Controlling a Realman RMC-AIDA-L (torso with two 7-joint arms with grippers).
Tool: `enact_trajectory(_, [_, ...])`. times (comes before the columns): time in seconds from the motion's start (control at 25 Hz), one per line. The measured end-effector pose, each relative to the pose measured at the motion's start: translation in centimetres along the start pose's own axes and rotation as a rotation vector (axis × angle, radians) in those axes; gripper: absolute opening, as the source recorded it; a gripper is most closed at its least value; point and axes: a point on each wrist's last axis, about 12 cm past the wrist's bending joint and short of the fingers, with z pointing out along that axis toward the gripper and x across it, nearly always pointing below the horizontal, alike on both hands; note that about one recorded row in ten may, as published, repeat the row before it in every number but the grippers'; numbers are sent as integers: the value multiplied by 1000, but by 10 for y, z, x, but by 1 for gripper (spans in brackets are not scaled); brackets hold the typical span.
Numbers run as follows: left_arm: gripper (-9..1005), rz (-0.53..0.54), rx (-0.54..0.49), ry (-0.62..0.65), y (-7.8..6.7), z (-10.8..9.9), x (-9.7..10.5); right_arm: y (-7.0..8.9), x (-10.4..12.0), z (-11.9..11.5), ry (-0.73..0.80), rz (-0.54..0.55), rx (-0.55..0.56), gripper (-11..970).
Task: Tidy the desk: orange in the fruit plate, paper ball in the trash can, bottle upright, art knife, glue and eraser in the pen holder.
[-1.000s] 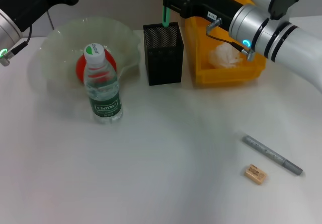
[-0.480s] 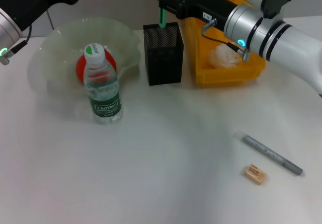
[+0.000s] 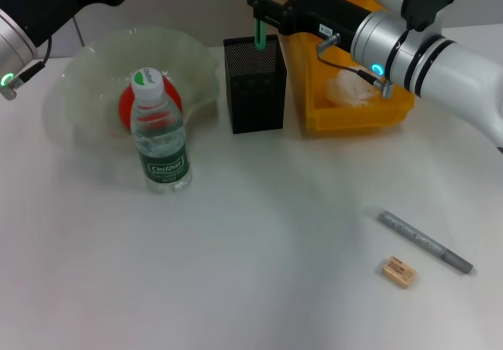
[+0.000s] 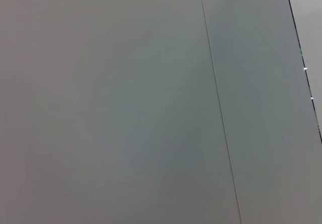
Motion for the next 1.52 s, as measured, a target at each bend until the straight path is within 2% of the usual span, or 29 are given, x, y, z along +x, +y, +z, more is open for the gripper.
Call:
enact_trajectory(0.68, [707,-3,14,-10,-2,13,-5,-3,9,-7,17,15,23,696])
enact_trajectory(0.92, [707,-2,38,-13,-7,22,-7,-2,8,-6,18,-13,18,696])
enact_trajectory(1.28, [707,-16,24,-21,-7,24,-7,8,1,2,40,-56,-89,695])
enact_trajectory(1.52, [707,-16,18,-21,-6,24,-7,-3,-3,-4,3,-48,-33,695])
